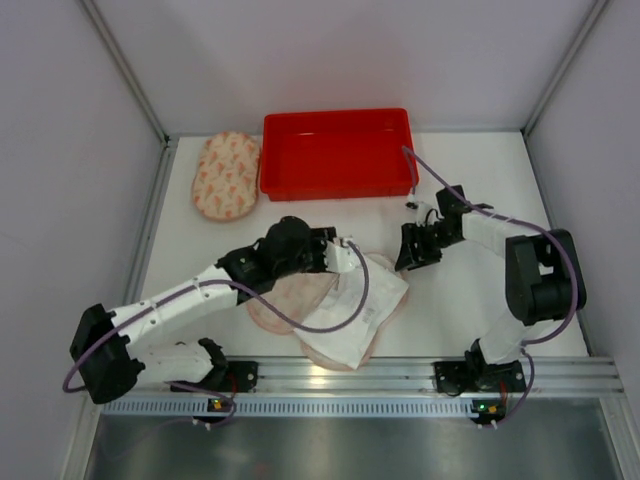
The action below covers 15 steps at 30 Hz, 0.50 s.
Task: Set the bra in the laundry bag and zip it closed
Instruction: Adjust the bra in the laundry bag, then close the laundry bag at the center of the board.
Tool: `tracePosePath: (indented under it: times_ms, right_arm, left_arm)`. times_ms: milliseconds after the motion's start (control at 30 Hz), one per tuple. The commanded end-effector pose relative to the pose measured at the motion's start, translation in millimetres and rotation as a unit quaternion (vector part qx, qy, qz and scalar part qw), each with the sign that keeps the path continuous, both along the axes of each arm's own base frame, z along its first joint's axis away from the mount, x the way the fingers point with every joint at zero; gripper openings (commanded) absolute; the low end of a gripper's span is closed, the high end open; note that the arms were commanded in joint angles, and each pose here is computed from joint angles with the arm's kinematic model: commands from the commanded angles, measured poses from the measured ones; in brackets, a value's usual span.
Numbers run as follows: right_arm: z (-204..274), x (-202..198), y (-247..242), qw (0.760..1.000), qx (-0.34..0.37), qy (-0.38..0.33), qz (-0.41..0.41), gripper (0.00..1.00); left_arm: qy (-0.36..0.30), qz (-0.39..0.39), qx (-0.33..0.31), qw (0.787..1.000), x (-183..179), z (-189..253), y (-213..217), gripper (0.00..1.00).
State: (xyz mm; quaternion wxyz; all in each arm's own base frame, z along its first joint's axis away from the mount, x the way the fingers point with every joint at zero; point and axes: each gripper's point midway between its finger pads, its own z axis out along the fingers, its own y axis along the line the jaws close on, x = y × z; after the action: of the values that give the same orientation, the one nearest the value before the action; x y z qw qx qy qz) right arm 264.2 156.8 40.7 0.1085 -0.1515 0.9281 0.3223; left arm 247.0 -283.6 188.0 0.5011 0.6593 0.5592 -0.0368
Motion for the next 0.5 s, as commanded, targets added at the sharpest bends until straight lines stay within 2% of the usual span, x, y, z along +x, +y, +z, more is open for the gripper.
tracePosePath:
  times_ms: [0, 100, 167, 300, 367, 467]
  right_arm:
    - [17.9, 8.8, -2.9, 0.999, 0.026, -0.031, -0.015, 0.52]
    - [21.4, 9.4, -6.6, 0.999, 0.032, -0.036, -0.023, 0.52]
    - [26.6, 9.6, -7.2, 0.998, 0.039, -0.043, -0.025, 0.52]
    - [37.9, 14.3, -12.4, 0.997, 0.048, -0.055, -0.036, 0.54]
    - [46.9, 19.4, -15.2, 0.995, 0.054, -0.066, -0.042, 0.55]
    - [55.6, 22.2, -21.3, 0.994, 0.056, -0.076, -0.054, 0.62]
  left_arm:
    - [0.144, 0.131, 0.017, 0.981, 12.4, -29.9, 65.8, 0.50]
    - [0.226, 0.239, 0.039, 0.944, 29.6, -59.3, 117.3, 0.49]
    - [0.294, 0.258, 0.042, 0.919, 23.3, -73.7, 131.6, 0.47]
    - [0.427, 0.302, 0.041, 0.851, 15.3, -108.4, 157.1, 0.46]
    - [0.457, 0.320, 0.036, 0.829, 11.3, -115.9, 161.6, 0.44]
    - [0.477, 0.356, 0.030, 0.803, 15.0, -131.2, 172.7, 0.44]
